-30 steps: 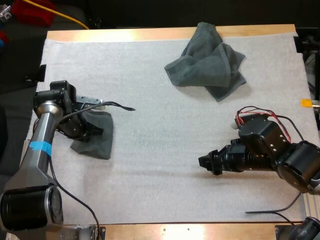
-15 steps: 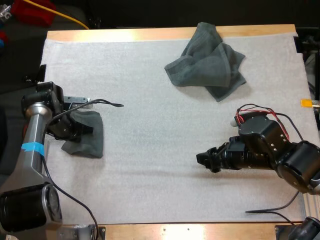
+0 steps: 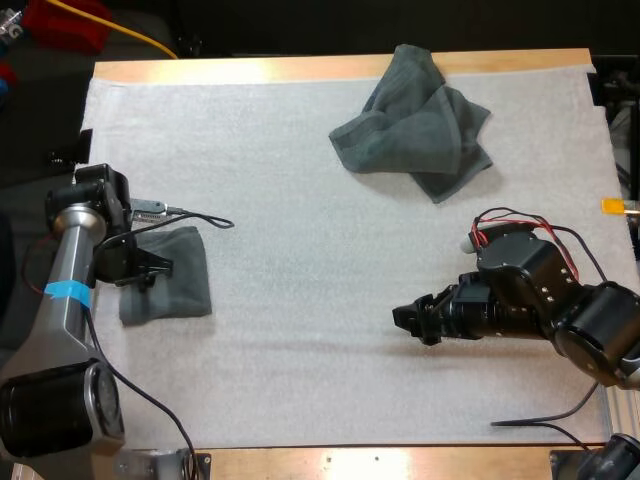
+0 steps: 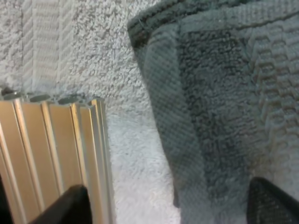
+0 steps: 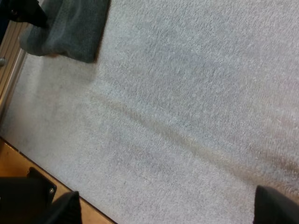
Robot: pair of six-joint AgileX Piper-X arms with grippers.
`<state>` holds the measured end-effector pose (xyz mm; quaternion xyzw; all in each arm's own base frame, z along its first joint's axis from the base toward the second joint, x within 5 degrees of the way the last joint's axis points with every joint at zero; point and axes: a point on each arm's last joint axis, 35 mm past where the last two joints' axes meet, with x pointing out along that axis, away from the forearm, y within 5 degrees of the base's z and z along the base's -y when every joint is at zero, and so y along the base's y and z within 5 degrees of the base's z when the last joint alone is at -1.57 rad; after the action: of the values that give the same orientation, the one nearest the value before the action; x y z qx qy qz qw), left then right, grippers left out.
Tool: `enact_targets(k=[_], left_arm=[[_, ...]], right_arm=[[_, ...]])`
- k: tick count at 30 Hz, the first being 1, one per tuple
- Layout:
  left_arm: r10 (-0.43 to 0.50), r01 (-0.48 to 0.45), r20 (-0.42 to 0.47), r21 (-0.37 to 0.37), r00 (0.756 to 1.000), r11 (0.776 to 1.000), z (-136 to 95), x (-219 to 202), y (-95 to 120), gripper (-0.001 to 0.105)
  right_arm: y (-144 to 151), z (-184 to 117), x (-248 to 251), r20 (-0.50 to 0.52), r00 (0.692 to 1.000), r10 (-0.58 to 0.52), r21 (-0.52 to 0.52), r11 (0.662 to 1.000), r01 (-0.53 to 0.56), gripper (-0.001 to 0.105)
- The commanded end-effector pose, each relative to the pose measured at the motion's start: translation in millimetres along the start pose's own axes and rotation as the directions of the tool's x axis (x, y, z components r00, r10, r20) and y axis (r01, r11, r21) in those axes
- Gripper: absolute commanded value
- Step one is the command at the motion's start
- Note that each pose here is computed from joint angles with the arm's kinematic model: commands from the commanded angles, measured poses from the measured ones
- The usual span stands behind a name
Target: Pick towel from pile, fold and stack
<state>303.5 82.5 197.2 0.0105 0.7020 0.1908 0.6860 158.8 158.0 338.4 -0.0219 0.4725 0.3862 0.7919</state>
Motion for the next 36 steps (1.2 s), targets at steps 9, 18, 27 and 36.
enact_targets(k=[9,18,27,36], left_arm=[[-0.242,0.249,0.166,-0.023,0.956,0.968,-6.3,-44.4,1.5,0.066],[-0.401,0.414,0.261,0.005,0.878,0.91,-4.5,-59.9,-0.3,0.067],[-0.42,0.447,0.349,0.003,0.838,0.894,5.9,-62.9,-0.7,0.071],[-0.424,0.447,0.287,-0.014,0.859,0.894,20.8,-32.5,-10.2,0.071]], right_arm=[[1.3,0.7,-3.3,0.011,1.0,0.009,-0.006,1.0,-0.009,0.071],[2.8,7.2,-3.6,0.068,0.997,0.022,-0.022,1.0,-0.02,0.071],[7.4,22.2,-5.8,0.197,0.977,0.078,-0.016,0.997,-0.077,0.071],[7.5,22.4,-5.8,0.198,0.977,0.078,-0.012,0.997,-0.078,0.071]])
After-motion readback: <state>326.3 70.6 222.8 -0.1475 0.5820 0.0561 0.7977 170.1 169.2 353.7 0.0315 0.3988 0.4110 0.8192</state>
